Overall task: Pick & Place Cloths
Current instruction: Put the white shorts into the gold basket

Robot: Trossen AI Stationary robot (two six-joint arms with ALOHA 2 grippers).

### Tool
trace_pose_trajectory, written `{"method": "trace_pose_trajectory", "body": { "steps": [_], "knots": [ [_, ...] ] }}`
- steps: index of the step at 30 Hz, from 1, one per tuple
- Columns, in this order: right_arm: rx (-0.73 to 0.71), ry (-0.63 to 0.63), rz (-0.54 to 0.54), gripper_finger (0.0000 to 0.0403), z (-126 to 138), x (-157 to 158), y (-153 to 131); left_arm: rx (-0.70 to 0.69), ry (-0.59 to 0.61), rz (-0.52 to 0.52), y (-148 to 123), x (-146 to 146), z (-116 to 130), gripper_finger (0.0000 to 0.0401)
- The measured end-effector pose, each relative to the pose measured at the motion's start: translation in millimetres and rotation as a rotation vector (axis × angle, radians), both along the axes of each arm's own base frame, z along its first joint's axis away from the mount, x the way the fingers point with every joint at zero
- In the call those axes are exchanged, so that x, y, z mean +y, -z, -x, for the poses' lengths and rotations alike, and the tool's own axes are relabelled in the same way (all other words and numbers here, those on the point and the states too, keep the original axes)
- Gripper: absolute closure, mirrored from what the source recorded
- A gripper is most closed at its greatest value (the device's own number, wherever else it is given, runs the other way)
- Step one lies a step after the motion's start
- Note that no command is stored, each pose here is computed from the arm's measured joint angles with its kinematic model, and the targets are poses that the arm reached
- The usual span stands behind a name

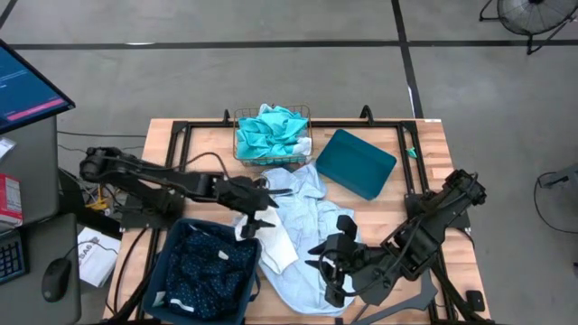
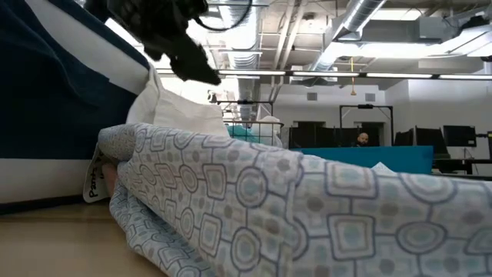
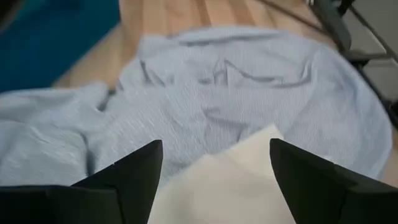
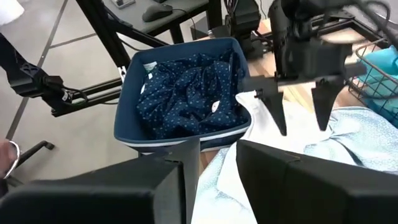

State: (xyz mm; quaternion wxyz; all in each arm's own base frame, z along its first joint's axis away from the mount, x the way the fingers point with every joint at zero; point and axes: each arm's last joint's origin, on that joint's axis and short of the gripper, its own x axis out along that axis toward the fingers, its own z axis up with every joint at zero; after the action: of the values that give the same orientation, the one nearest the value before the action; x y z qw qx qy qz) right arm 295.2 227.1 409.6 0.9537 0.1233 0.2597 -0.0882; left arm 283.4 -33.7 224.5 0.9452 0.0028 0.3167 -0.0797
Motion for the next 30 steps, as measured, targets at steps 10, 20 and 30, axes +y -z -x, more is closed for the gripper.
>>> {"method": "trace_pose_trajectory", "body": {
  "steps": [10, 20, 30],
  "knots": [
    [0.009, -0.001, 0.006, 0.03, 0.5, -0.4, 0.8, 0.122, 0.034, 0.025, 31.1, -2.8, -11.9, 0.0122],
    [0.015, -0.003, 0.01, 0.03, 1.1, -0.4, 1.2, 0.141, -0.009, -0.01, 37.7, -1.5, -15.1, 0.0237],
    [0.015, -0.003, 0.01, 0.03, 1.0, -0.4, 1.2, 0.173, -0.033, -0.016, 39.6, -0.2, -11.7, 0.0396]
  ]
}}
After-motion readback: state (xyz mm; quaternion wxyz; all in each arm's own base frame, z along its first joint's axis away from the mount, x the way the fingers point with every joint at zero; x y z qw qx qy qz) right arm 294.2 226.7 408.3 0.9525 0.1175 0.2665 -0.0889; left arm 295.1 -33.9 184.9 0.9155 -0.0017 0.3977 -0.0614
